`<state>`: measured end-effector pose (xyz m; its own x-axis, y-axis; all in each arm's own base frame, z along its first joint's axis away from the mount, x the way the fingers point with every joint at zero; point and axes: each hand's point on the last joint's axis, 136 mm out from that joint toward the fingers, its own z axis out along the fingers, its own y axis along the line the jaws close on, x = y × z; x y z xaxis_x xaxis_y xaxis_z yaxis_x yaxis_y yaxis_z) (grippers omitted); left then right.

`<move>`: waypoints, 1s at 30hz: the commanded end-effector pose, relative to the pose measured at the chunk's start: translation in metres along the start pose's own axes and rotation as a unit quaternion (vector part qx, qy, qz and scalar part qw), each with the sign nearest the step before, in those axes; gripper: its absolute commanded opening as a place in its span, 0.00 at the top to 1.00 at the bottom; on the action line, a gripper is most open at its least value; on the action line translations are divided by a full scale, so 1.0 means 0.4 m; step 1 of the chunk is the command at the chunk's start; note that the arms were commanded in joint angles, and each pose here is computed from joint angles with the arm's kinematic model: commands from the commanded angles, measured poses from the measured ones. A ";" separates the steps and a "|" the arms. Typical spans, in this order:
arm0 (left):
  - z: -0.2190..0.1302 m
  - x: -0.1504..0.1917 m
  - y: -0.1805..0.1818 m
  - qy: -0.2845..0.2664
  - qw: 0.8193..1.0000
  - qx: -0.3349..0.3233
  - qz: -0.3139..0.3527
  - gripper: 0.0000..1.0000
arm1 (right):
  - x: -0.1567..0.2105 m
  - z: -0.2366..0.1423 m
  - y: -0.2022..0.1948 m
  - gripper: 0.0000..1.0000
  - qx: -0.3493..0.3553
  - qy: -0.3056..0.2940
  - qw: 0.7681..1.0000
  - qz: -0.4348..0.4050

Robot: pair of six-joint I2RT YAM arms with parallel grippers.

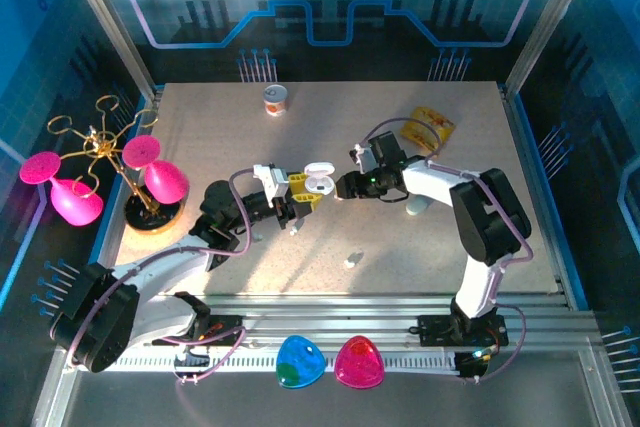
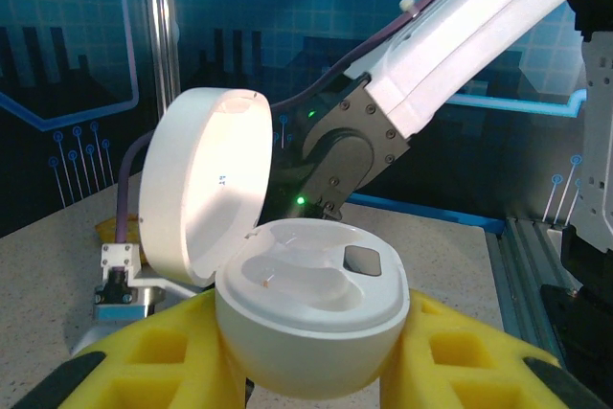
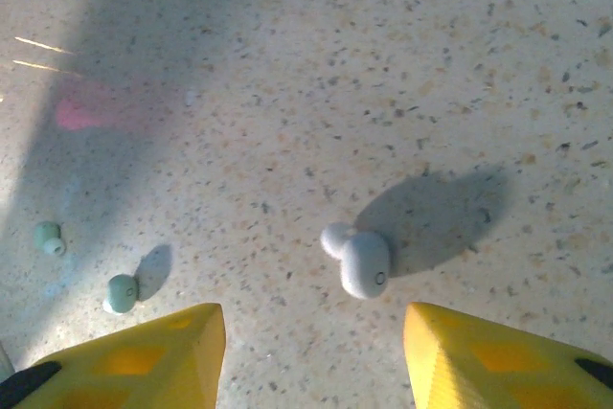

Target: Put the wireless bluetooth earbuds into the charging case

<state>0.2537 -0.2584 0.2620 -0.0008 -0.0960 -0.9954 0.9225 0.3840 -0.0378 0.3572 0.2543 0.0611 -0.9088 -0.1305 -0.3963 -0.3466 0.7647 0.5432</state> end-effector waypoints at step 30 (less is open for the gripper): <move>-0.003 -0.031 0.003 -0.016 1.000 -0.003 0.022 0.74 | 0.073 0.042 0.051 0.55 -0.024 0.048 0.999 -0.010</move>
<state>0.2537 -0.2584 0.2620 -0.0008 -0.0957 -0.9954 0.9225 0.3841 -0.0376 0.3435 0.2677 0.0339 -0.9265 -0.1895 -0.3251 -0.3468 0.7653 0.5423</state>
